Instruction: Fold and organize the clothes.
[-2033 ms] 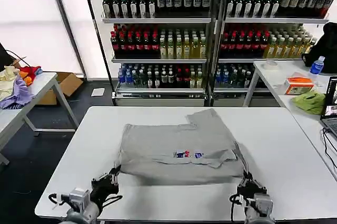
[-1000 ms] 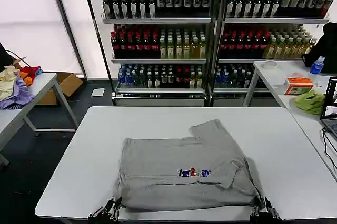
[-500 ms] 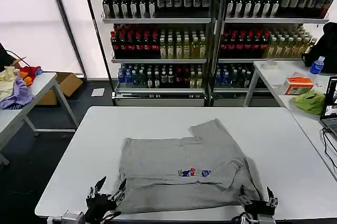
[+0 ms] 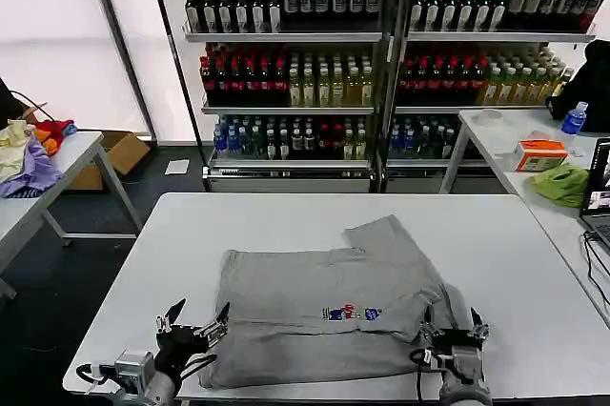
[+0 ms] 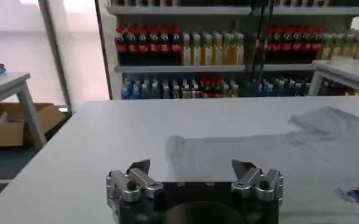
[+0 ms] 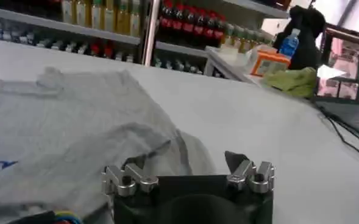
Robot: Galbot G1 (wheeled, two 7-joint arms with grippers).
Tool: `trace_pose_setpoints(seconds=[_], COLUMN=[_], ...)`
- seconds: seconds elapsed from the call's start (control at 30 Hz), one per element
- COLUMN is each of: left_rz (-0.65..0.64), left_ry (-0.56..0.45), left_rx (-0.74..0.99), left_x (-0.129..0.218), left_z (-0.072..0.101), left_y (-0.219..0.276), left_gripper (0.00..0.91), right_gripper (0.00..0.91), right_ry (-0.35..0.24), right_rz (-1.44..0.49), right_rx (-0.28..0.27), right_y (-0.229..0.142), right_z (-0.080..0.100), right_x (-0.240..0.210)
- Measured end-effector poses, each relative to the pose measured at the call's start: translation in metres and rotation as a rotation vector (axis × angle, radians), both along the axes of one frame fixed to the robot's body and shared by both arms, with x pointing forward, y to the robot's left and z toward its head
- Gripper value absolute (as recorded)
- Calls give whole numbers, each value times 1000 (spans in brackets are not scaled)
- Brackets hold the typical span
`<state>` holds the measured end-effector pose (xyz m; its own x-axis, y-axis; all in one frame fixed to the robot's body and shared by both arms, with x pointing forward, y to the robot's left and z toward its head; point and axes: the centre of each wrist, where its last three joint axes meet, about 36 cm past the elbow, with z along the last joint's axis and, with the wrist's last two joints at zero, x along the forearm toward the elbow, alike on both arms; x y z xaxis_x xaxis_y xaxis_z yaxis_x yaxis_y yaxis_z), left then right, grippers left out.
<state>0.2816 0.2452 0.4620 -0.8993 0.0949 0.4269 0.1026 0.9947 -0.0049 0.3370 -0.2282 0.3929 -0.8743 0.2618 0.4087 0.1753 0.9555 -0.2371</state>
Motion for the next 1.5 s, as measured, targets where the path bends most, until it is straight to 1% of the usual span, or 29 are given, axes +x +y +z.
trace_pose_setpoints(seconds=[0.2,0.33,0.53,0.7,0.8,0.93,1.13,1.27,1.37,1.5], left_rz=[-17,-28,-43,-60,-70,-85,-102,-107,-108,-103], left_ry=[10,11,13,14,18,28,42,64,82,103], left_rx=[-1,-5,-7,-17,-27,-40,-52,-55,-61,-61], left_x=[19,35,62,89,104,126,160,177,188,199], left_z=[-5,-9,-14,-16,-17,-20,-25,-33,-40,-49], left_y=[6,10,18,26,31,37,39,39,39,38], left_gripper=[907,907,907,907,907,907,907,907,907,907], right_gripper=[907,907,907,907,907,907,907,907,907,907], right_ry=[-4,-19,-42,-50,-43,-35,-28,-22,-9,18], right_rz=[13,15,14,10,11,14,14,19,18,15], right_rx=[8,21,52,89,114,131,144,147,157,169], right_y=[2,5,14,20,22,25,31,32,33,34], right_z=[3,6,14,21,24,27,36,40,39,32], right_x=[36,64,112,149,170,197,231,247,257,266])
